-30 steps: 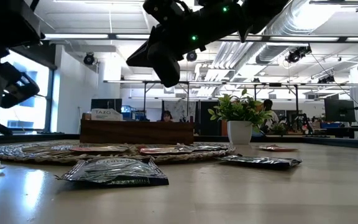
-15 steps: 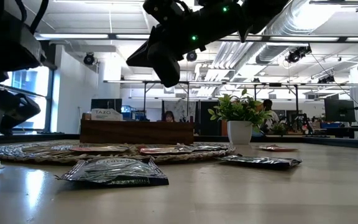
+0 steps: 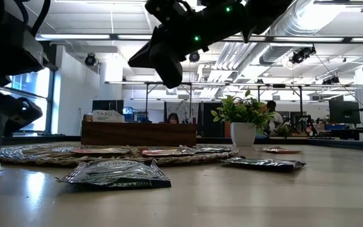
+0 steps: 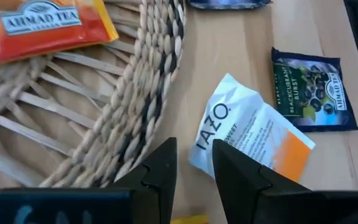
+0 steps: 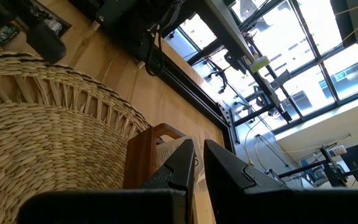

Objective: Pick & Place Tea
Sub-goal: Put the white tea packet into the left compartment of the wooden organizer

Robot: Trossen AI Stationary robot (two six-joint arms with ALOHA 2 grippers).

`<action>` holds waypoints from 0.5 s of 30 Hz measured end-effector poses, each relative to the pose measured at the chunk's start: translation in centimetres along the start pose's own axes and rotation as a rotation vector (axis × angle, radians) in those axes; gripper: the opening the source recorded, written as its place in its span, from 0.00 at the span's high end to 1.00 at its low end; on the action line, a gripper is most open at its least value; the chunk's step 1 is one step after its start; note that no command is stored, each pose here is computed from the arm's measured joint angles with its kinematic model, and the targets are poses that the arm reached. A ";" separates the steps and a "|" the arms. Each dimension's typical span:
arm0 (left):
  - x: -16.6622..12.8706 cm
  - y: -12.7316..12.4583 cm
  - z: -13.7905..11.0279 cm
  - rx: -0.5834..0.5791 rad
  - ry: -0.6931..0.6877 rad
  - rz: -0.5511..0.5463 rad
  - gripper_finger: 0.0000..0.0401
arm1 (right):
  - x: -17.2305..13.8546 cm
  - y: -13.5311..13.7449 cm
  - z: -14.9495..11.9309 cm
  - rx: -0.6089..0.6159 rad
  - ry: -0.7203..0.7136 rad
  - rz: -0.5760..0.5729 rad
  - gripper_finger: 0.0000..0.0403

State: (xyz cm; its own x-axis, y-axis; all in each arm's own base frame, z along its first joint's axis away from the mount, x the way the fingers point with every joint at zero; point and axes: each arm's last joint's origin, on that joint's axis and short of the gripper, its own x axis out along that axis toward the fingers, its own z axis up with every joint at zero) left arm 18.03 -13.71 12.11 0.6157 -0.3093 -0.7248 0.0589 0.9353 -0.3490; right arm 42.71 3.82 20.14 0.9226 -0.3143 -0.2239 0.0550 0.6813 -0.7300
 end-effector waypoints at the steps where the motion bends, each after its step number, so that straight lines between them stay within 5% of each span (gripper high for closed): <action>1: 0.2 0.0 -0.1 -0.001 0.006 0.004 0.75 | 0.0 0.0 0.0 0.000 0.000 -0.001 0.92; 15: 0.8 0.2 -0.3 -0.003 0.007 0.026 0.81 | 0.0 0.0 0.0 0.000 0.000 0.000 0.92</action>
State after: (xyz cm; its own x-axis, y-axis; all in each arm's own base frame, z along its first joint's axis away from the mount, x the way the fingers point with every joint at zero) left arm 18.29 -13.86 11.28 0.6117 -0.2857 -0.7377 0.0402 0.9425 -0.3317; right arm 42.71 3.81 20.14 0.9225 -0.3145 -0.2238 0.0551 0.6813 -0.7300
